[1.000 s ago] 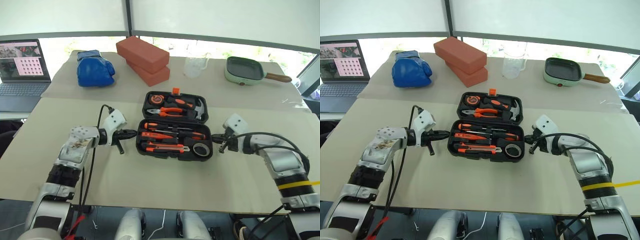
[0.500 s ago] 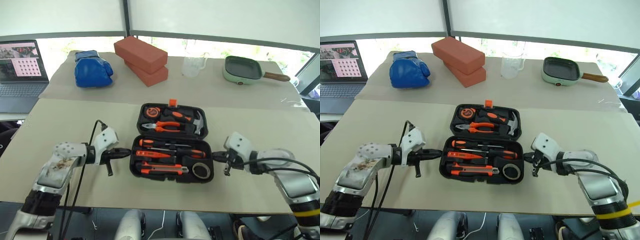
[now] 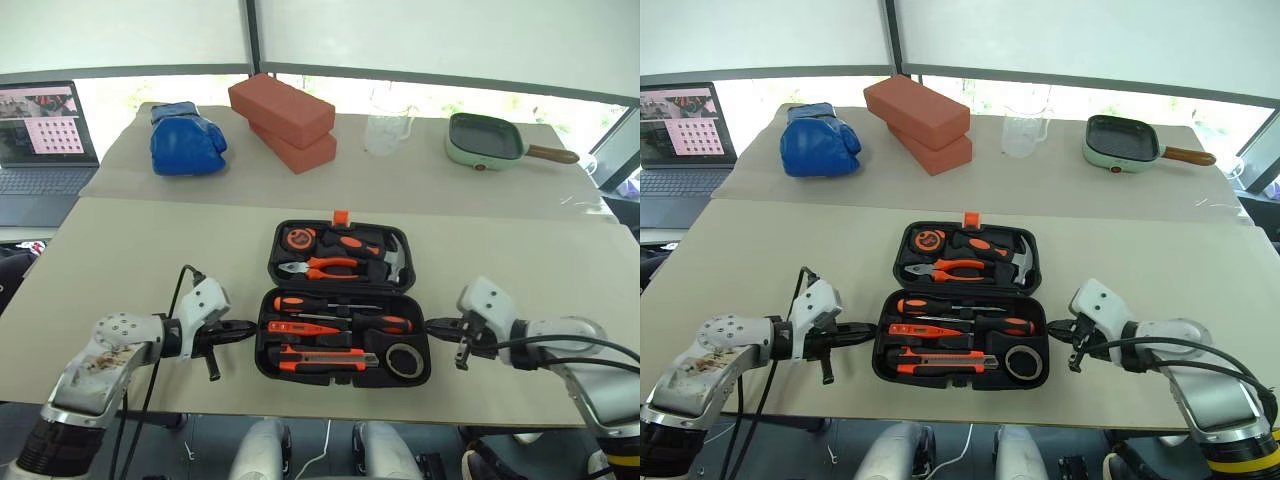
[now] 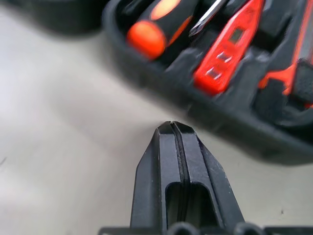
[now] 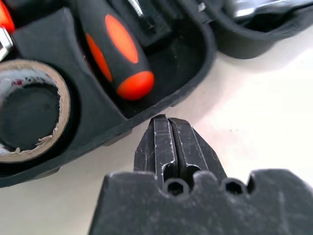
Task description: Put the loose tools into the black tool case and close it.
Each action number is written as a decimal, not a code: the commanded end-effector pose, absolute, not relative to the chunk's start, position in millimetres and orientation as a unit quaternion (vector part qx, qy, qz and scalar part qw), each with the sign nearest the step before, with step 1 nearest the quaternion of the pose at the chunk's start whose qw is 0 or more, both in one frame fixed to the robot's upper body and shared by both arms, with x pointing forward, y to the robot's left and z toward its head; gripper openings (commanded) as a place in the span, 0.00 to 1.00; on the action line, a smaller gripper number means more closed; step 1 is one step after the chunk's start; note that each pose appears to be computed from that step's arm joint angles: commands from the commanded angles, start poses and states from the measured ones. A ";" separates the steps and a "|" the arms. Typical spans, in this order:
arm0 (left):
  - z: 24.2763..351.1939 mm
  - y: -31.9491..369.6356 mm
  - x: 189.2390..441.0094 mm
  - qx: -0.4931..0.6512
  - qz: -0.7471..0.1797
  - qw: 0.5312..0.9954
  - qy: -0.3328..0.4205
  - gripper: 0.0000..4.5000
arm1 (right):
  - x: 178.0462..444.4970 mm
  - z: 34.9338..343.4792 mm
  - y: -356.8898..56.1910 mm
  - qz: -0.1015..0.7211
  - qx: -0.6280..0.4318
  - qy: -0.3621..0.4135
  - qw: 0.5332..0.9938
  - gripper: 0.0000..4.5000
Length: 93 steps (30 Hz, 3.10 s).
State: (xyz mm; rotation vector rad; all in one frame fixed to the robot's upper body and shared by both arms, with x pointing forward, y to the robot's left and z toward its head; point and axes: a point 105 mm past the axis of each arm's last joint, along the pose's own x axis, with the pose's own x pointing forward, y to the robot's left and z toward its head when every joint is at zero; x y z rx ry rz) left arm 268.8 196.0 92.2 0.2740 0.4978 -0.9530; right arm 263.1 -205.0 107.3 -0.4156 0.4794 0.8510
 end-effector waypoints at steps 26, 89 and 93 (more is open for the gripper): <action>136.0 149.3 362.8 -0.099 -0.364 0.887 0.265 0.31 | 350.9 128.1 -181.6 0.332 0.022 0.254 0.908 0.19; 146.2 198.6 271.6 0.201 -0.189 0.959 -0.062 0.48 | 259.1 132.0 -181.2 0.344 -0.349 -0.090 0.867 0.37; 141.9 217.7 244.1 0.161 -0.182 0.970 0.004 0.83 | 232.9 135.5 -184.7 0.382 -0.338 -0.053 0.858 0.69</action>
